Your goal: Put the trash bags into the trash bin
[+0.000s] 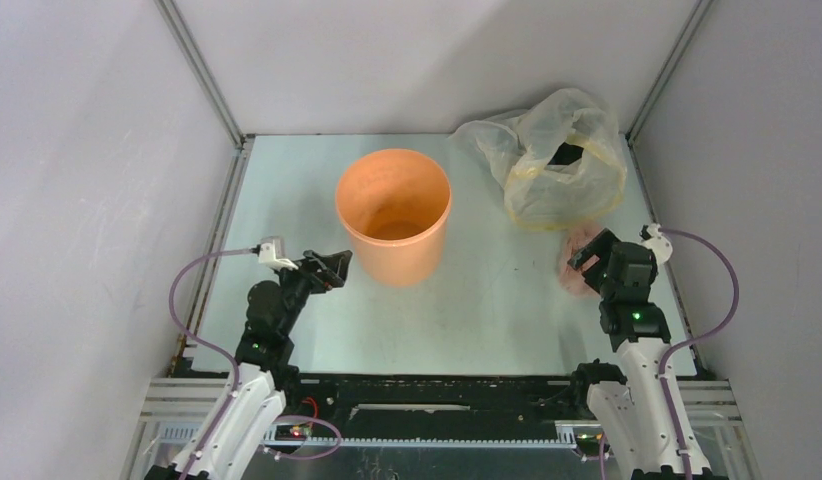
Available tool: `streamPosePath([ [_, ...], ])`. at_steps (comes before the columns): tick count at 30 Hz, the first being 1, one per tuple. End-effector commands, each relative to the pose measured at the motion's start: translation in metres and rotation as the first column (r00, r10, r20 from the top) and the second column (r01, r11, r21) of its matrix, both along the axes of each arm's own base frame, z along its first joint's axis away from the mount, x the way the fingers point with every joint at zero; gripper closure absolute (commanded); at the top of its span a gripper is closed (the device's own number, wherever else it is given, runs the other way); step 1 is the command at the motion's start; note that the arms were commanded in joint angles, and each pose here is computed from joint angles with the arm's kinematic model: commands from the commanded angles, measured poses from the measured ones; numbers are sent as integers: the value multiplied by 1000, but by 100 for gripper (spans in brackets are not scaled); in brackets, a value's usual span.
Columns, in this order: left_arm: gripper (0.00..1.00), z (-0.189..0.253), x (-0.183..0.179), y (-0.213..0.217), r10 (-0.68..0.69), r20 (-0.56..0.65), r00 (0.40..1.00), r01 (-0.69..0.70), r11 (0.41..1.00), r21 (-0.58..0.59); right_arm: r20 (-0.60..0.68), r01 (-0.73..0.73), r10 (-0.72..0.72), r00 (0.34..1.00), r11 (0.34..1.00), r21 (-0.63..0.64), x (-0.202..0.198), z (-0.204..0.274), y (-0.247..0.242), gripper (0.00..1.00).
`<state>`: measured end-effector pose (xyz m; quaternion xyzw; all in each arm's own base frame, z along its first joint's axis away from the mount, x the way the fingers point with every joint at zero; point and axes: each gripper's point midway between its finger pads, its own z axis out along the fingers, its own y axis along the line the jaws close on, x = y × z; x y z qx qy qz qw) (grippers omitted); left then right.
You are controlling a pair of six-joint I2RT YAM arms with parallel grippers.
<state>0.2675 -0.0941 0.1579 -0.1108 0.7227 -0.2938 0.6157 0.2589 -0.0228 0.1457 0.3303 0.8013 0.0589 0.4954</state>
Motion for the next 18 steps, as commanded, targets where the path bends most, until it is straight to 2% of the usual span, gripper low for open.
streamPosePath([
  [1, 0, 24, -4, -12, -75, 101, 992, 75, 997, 2, -96, 117, -117, 989, 993, 3, -18, -19, -14, 14],
  [10, 0, 31, -11, -13, -86, 161, 983, 89, 996, -11, -198, 182, -187, 962, 982, -45, -13, -42, -27, 22],
  [18, 1, 31, -11, -17, -107, 156, 982, 110, 994, -11, -218, 201, -210, 953, 978, -60, 20, -49, -35, 26],
])
